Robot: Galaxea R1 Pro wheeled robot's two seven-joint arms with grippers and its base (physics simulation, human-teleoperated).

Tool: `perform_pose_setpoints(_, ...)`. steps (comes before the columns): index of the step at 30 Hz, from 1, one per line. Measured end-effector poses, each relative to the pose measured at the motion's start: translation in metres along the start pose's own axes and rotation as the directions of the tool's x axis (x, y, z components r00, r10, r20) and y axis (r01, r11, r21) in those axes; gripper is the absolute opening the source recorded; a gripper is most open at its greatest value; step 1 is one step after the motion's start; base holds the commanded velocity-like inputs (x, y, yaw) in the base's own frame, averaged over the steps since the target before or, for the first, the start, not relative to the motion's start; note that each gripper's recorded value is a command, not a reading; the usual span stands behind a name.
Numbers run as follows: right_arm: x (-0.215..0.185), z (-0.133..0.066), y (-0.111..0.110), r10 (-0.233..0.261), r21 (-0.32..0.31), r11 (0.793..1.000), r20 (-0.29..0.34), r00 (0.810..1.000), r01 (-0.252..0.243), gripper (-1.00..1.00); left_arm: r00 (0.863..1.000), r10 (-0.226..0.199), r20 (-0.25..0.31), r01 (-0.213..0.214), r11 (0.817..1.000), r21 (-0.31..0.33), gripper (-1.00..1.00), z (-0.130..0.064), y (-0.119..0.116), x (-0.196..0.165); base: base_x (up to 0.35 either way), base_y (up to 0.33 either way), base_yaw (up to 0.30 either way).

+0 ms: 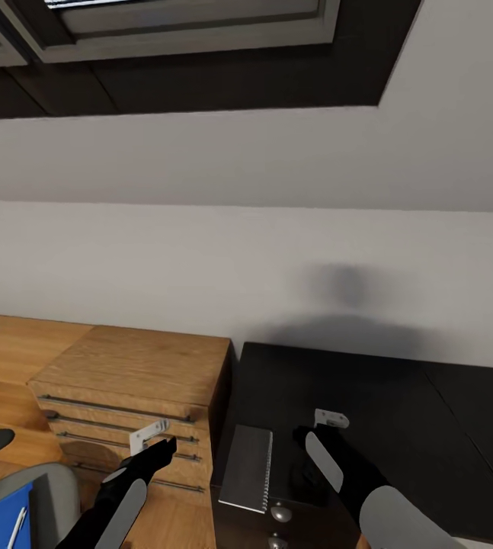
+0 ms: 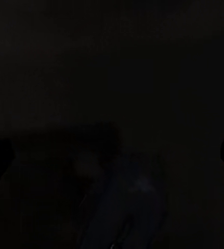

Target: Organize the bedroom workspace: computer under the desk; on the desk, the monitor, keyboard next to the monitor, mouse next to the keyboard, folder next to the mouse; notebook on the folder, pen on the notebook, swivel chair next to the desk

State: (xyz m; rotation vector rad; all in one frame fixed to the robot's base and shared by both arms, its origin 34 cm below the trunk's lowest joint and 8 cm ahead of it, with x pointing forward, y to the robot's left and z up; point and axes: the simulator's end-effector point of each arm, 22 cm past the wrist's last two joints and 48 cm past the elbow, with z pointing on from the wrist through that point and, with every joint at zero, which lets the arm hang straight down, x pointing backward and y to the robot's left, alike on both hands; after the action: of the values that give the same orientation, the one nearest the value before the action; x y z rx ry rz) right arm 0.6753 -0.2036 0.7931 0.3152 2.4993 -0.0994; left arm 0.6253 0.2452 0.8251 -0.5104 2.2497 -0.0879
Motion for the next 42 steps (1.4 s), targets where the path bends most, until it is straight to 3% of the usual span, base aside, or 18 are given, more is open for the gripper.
perform_pose_setpoints(11,0.005,0.01,0.001,0.0,-0.002,1.0,0.003,1.0,0.0,1.0,1.0,-0.001,0.0,0.001,1.0,0.001,1.0,0.009,0.001,0.007,0.0,0.0,0.0)
perform_pose_setpoints(16,-0.002,0.013,-0.015,-0.001,0.011,1.0,0.015,1.0,0.001,1.0,1.0,-0.006,-0.003,0.006,1.0,0.007,1.0,0.008,-0.002,0.008,0.0,0.0,0.0)
perform_pose_setpoints(22,-0.001,0.011,-0.004,0.0,0.003,1.0,0.014,1.0,0.0,1.0,1.0,-0.011,-0.003,0.011,1.0,0.013,1.0,0.007,-0.006,0.008,0.0,0.0,0.0)
perform_pose_setpoints(42,0.003,0.017,-0.005,0.001,0.008,1.0,0.008,1.0,-0.001,1.0,1.0,-0.015,-0.004,0.015,1.0,0.017,1.0,0.012,-0.007,0.012,0.0,0.0,0.0)
